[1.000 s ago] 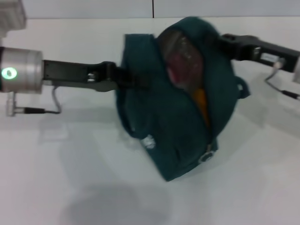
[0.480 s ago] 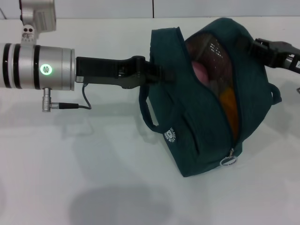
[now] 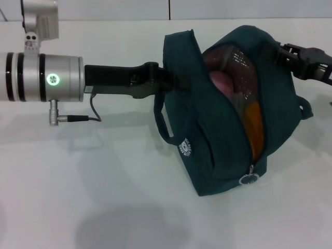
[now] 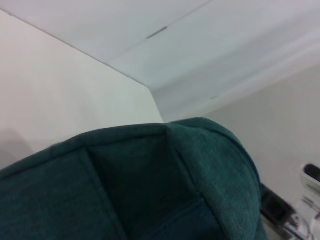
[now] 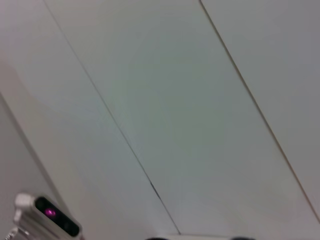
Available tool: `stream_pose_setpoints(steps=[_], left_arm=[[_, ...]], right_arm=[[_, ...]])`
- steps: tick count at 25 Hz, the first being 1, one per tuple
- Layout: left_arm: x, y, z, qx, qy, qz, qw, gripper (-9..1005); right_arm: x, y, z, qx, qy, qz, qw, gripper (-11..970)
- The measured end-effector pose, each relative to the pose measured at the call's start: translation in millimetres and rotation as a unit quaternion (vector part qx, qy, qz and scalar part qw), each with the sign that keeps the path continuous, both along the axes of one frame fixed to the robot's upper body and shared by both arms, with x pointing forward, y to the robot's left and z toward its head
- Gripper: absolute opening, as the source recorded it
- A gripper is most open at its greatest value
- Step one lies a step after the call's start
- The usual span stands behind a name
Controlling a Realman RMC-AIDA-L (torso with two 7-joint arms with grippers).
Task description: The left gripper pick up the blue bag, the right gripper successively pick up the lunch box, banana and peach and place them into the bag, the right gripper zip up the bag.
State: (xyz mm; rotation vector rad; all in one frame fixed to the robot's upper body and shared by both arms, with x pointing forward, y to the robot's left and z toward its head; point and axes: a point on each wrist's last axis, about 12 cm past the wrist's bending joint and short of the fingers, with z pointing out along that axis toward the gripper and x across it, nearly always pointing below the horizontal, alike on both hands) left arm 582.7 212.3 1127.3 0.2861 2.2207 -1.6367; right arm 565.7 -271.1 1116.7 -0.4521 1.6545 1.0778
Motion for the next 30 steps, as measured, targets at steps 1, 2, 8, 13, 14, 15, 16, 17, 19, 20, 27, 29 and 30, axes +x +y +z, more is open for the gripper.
stream_pose_setpoints(steps=[1, 2, 8, 13, 14, 15, 16, 17, 19, 20, 27, 29, 30], left_arm=[[-0.6, 1.2, -1.4, 0.001, 0.001, 0.003, 1.000, 90], [-1.4, 2.7, -2.7, 0.000, 0.002, 0.006, 1.000, 90], [-2.7, 6.5, -5.1, 0.000, 0.005, 0.015, 1.000, 91], [-2.3, 6.9, -5.0, 0.000, 0.004, 0.016, 1.000, 92], [-2.3, 6.9, -5.0, 0.000, 0.004, 0.016, 1.000, 92], [-2.2, 6.9, -5.0, 0.000, 0.004, 0.017, 1.000, 92], [-2.0, 7.1, -4.9, 0.000, 0.004, 0.017, 1.000, 92], [-1.9, 7.4, -4.8, 0.001, 0.004, 0.017, 1.000, 92], [-1.5, 8.1, -4.5, 0.002, 0.003, 0.018, 1.000, 92], [-1.4, 8.2, -4.5, 0.002, 0.003, 0.018, 1.000, 92], [-0.2, 10.0, -4.8, 0.004, 0.002, 0.025, 1.000, 93], [-0.4, 10.7, -5.2, 0.005, 0.002, 0.026, 1.000, 93], [-0.5, 10.9, -5.4, 0.005, 0.002, 0.026, 1.000, 94]], right_arm=[[-1.1, -1.1, 0.4, 0.001, -0.004, 0.001, 1.000, 169], [-1.9, -2.1, 0.9, 0.001, -0.007, 0.003, 1.000, 173], [-4.9, -11.5, 3.6, -0.005, -0.018, 0.007, 1.000, 267], [-16.2, -20.7, 12.4, 0.004, -0.072, 0.030, 0.997, 540], [-19.6, -22.2, 13.9, 0.002, -0.088, 0.039, 0.995, 621], [-22.8, -22.8, 14.4, -0.004, -0.103, 0.048, 0.994, 644], [-27.0, -23.4, 14.6, -0.013, -0.123, 0.061, 0.990, 667], [-31.4, -23.8, 13.4, -0.022, -0.138, 0.072, 0.988, 690], [-42.2, -24.4, 8.1, -0.049, -0.171, 0.097, 0.979, 736], [-46.7, -24.6, 5.3, -0.058, -0.179, 0.106, 0.976, 736], [-78.9, -24.8, -16.5, -0.119, -0.206, 0.193, 0.952, 733], [-84.1, -25.1, -23.7, -0.138, -0.194, 0.214, 0.947, 733], [-85.8, -25.3, -26.6, -0.145, -0.189, 0.222, 0.946, 732]])
